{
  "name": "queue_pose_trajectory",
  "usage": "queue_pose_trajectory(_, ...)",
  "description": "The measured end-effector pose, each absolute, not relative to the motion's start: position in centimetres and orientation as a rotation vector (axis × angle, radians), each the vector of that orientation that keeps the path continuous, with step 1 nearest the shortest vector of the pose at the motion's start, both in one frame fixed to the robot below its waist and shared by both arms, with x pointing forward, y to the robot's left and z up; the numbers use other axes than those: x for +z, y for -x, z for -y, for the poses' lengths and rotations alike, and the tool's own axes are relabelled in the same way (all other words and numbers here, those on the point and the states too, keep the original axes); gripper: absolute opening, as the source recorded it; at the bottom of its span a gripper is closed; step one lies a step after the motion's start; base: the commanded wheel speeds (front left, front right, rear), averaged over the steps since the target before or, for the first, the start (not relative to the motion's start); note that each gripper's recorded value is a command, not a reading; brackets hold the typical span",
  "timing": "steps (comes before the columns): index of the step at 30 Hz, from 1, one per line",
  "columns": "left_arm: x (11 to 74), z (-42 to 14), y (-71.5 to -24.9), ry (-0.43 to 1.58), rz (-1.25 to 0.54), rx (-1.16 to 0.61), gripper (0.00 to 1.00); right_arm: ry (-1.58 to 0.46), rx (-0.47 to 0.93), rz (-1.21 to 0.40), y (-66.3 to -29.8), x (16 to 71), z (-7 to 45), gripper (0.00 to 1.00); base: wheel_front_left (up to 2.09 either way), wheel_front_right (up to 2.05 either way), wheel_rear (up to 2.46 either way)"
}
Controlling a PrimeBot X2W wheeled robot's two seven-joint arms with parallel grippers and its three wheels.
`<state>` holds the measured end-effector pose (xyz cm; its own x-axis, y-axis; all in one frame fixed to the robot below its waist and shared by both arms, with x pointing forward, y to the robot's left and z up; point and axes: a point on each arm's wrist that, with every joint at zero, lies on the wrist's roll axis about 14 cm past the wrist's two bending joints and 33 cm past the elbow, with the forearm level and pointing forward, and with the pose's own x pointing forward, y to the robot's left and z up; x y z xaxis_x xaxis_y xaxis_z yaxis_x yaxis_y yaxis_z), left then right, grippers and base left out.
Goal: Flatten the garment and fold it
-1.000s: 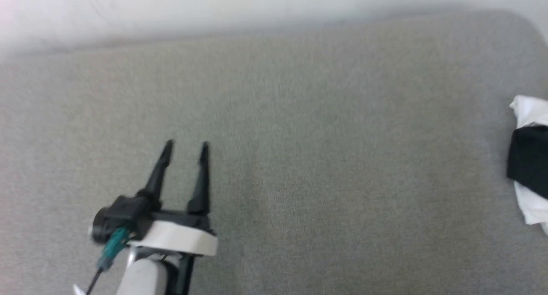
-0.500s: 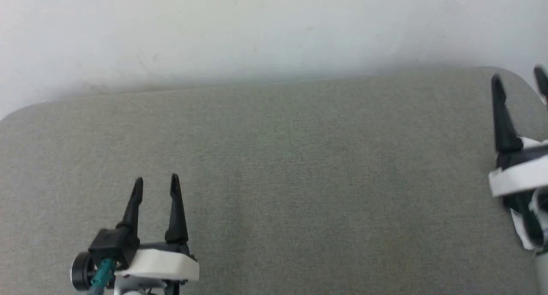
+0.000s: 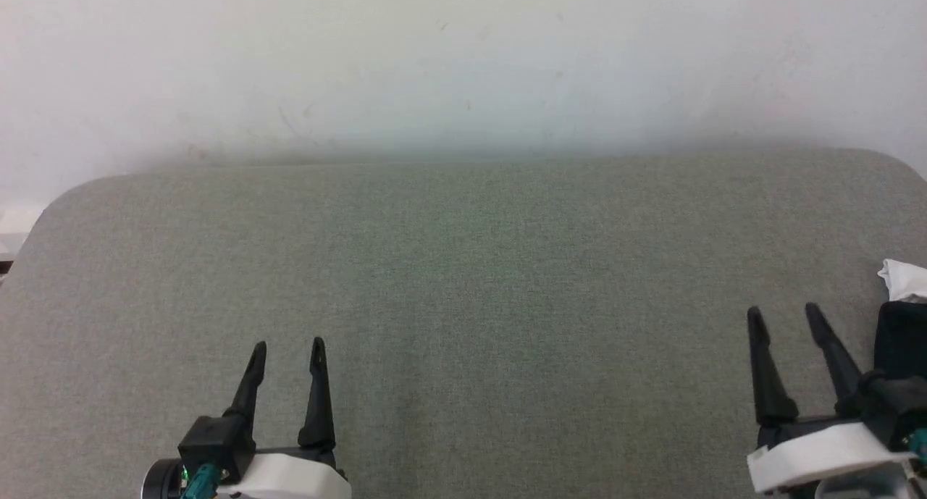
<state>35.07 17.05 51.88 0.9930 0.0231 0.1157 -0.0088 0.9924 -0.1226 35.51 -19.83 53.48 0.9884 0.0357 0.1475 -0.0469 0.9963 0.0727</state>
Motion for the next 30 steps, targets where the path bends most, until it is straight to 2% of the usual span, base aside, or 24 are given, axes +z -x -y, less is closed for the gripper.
queue_pose_trajectory(23,51.4,-16.9,-34.9,0.114,0.103,0.009,1.00,-0.078,0.052,0.103,-34.9,51.6,18.9,1.00,0.00,0.00,0.00)
queue_pose_trajectory(24,51.4,-16.9,-34.9,0.121,0.102,0.009,0.00,-0.078,0.053,0.102,-35.0,51.6,18.8,0.00,0.00,0.00,0.00)
queue_pose_trajectory(30,51.3,-17.0,-34.9,0.121,0.099,0.010,0.00,-0.077,0.053,0.101,-35.0,51.6,18.9,0.00,0.00,0.00,0.00)
